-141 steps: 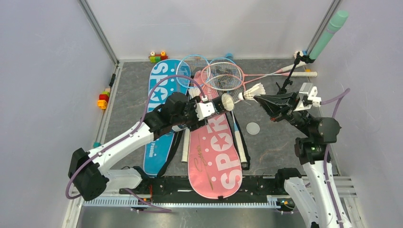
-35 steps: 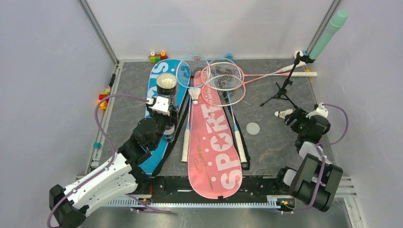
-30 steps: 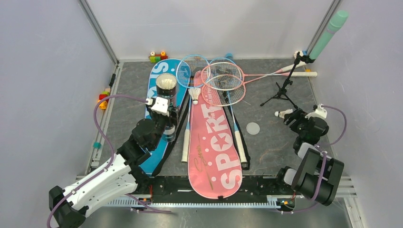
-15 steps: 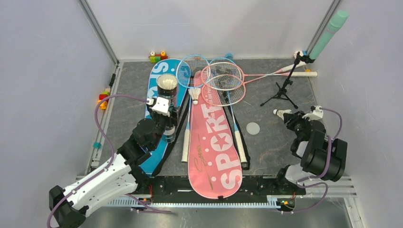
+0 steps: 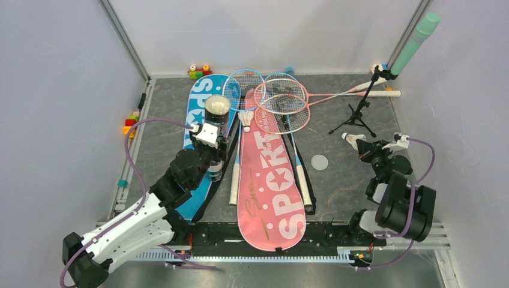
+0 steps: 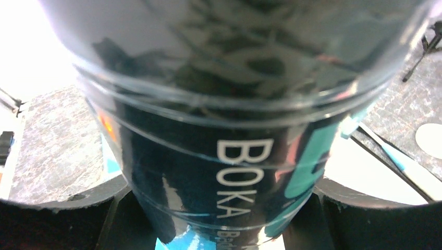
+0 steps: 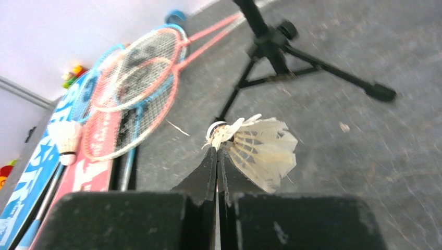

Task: Pack up the badminton gear
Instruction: Pick up the shuttlecock at the center of the board.

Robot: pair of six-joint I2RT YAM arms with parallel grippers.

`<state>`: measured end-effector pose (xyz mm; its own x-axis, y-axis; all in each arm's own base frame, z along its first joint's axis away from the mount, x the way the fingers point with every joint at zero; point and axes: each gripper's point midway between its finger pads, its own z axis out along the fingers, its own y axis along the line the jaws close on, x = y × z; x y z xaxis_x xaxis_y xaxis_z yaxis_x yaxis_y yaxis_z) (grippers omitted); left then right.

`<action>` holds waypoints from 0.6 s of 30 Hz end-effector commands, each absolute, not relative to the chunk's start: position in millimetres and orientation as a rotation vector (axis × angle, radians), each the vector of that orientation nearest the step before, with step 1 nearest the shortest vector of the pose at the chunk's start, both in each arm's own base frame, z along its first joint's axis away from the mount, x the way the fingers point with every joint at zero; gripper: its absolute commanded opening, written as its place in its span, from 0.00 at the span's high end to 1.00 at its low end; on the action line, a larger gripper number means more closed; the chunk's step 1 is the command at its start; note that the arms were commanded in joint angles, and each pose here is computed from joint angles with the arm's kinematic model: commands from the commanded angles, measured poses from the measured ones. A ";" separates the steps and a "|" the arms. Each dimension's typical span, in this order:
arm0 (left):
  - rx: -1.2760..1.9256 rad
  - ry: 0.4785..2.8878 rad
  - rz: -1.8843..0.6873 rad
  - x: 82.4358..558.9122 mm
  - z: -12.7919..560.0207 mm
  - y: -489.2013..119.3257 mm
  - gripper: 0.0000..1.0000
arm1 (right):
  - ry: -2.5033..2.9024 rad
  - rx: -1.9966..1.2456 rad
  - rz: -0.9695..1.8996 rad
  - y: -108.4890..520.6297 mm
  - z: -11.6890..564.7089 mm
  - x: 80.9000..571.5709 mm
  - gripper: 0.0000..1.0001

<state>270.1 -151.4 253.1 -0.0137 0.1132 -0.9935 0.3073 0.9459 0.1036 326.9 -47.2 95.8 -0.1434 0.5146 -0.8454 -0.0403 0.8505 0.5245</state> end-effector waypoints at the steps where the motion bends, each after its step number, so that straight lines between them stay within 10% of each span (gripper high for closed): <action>1: 0.448 1.498 -0.198 271.5 269.9 -171.8 0.97 | 1.572 0.193 0.551 -17.4 142.4 322.3 1.00; 18: 1.010 1.368 0.230 328.6 260.8 -214.2 0.98 | 1.377 -0.338 0.731 105.2 247.2 239.3 1.00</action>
